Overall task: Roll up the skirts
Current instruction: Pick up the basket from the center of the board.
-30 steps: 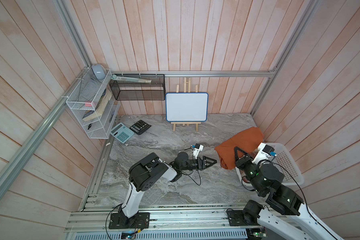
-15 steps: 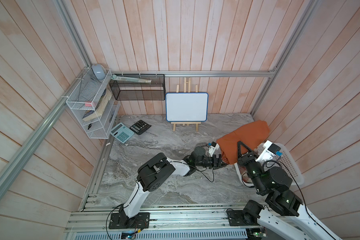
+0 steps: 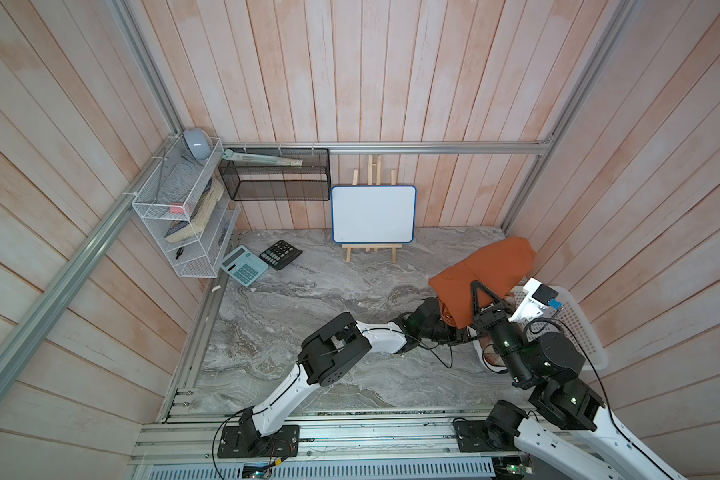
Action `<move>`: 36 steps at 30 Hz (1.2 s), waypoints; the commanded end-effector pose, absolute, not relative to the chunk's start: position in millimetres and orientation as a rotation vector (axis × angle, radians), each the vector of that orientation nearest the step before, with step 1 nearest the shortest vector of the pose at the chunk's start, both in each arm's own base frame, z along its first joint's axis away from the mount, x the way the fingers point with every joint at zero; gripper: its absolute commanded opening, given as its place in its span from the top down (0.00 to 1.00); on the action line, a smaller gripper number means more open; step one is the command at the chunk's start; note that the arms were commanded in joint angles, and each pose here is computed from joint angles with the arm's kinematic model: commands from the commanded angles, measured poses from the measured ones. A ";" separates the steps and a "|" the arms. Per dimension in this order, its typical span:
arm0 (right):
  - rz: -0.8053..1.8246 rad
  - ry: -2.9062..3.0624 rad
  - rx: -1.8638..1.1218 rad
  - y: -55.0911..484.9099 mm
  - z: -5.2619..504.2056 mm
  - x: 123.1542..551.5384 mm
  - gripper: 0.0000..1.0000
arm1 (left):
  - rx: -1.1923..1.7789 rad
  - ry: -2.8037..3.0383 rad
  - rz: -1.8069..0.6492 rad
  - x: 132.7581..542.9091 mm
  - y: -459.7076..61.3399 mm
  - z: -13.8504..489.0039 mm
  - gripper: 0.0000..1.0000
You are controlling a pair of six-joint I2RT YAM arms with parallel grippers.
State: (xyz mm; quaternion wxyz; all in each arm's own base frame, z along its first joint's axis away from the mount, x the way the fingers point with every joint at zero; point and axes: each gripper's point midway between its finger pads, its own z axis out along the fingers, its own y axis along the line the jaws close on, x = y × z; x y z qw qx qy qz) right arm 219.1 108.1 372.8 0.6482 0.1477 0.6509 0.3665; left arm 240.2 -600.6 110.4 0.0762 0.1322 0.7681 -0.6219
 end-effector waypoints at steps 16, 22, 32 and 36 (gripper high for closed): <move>0.887 1.436 0.315 109.4 393.3 213.4 1.00 | 0.397 2.396 -1.632 246.4 -559.8 136.2 1.00; 0.908 1.427 0.305 112.0 396.9 212.3 1.00 | 0.296 2.498 -1.442 254.2 -491.3 144.7 1.00; 0.880 1.560 0.254 130.7 371.1 220.0 1.00 | 0.330 2.674 -1.146 255.2 -354.8 118.1 1.00; 0.899 1.648 0.131 157.6 359.2 221.8 1.00 | 0.378 2.711 -1.052 244.3 -298.2 112.0 1.00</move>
